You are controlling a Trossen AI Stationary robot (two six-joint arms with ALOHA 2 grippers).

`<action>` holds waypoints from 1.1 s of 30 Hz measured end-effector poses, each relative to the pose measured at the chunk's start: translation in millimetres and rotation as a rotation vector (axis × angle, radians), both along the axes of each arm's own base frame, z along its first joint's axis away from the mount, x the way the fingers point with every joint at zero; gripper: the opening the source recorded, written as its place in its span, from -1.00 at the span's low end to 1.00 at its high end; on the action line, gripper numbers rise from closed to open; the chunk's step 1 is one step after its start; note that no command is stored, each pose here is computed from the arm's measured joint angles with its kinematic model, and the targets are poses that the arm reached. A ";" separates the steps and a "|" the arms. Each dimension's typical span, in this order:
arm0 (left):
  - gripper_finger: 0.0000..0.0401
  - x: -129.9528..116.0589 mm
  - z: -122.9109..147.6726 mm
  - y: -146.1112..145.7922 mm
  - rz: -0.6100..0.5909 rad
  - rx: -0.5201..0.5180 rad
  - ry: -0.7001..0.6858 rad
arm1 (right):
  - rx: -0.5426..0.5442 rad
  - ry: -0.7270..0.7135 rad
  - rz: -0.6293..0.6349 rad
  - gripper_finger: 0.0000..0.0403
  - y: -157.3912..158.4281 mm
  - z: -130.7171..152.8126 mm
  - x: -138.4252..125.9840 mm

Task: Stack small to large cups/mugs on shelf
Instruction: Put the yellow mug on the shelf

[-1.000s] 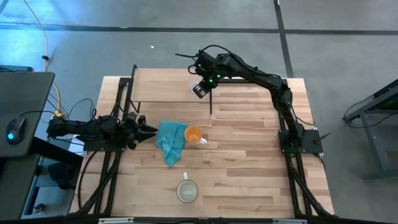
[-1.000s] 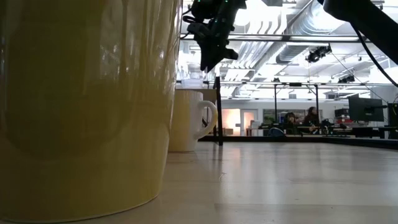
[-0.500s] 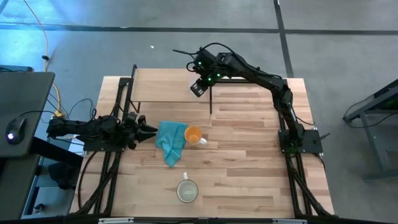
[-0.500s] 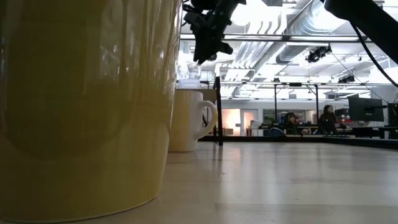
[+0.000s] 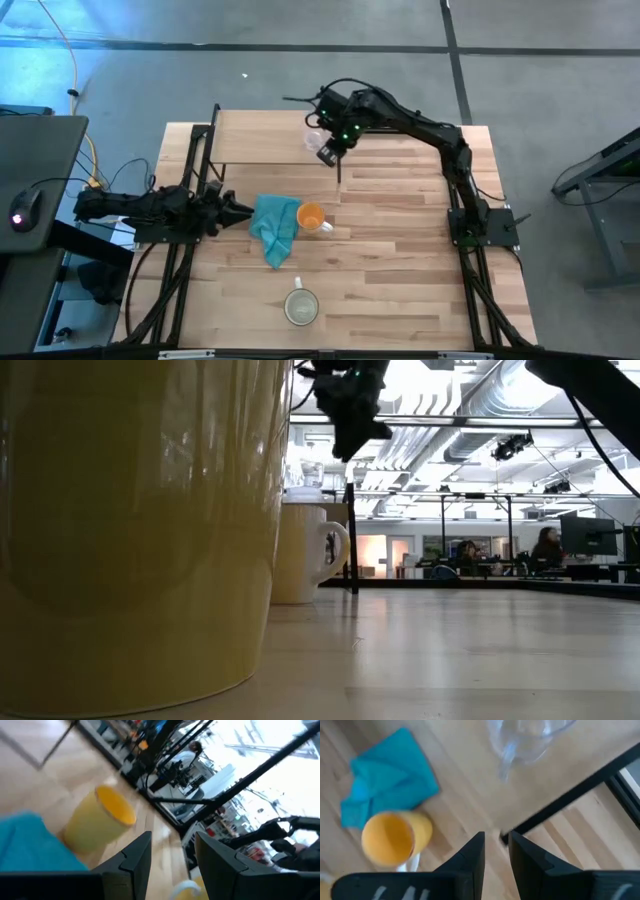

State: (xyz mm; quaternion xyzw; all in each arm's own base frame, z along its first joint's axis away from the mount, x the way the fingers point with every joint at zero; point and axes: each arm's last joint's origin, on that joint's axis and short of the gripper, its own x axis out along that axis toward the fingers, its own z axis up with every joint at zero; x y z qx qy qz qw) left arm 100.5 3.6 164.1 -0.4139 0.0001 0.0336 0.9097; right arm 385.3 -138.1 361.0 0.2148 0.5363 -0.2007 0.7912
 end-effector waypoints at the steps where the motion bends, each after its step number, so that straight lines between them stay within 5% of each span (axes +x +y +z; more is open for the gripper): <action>1: -0.31 0.9 -1.3 -0.1 -0.004 -0.019 0.014 | -0.002 -0.002 0.011 -0.61 4.3 4.9 -3.3; 5: -0.31 5.6 -2.0 -0.8 -0.031 -0.029 0.029 | -0.007 -0.045 0.062 -0.61 23.5 25.0 -13.8; 10: -0.31 12.9 6.7 -1.7 -0.068 0.082 -0.046 | 0.006 -0.117 0.146 -0.61 56.3 50.8 -27.7; 16: -0.31 25.4 2.8 -1.9 -0.091 0.139 0.080 | 0.001 -0.073 0.230 -0.61 93.3 51.7 -28.3; 22: -0.31 38.9 4.2 -1.4 -0.104 0.204 0.162 | -0.067 0.064 0.248 -0.61 124.7 27.5 -22.8; 33: -0.31 44.8 2.4 -1.5 -0.113 0.204 0.171 | -0.014 0.253 0.258 -0.61 161.8 -50.9 -11.7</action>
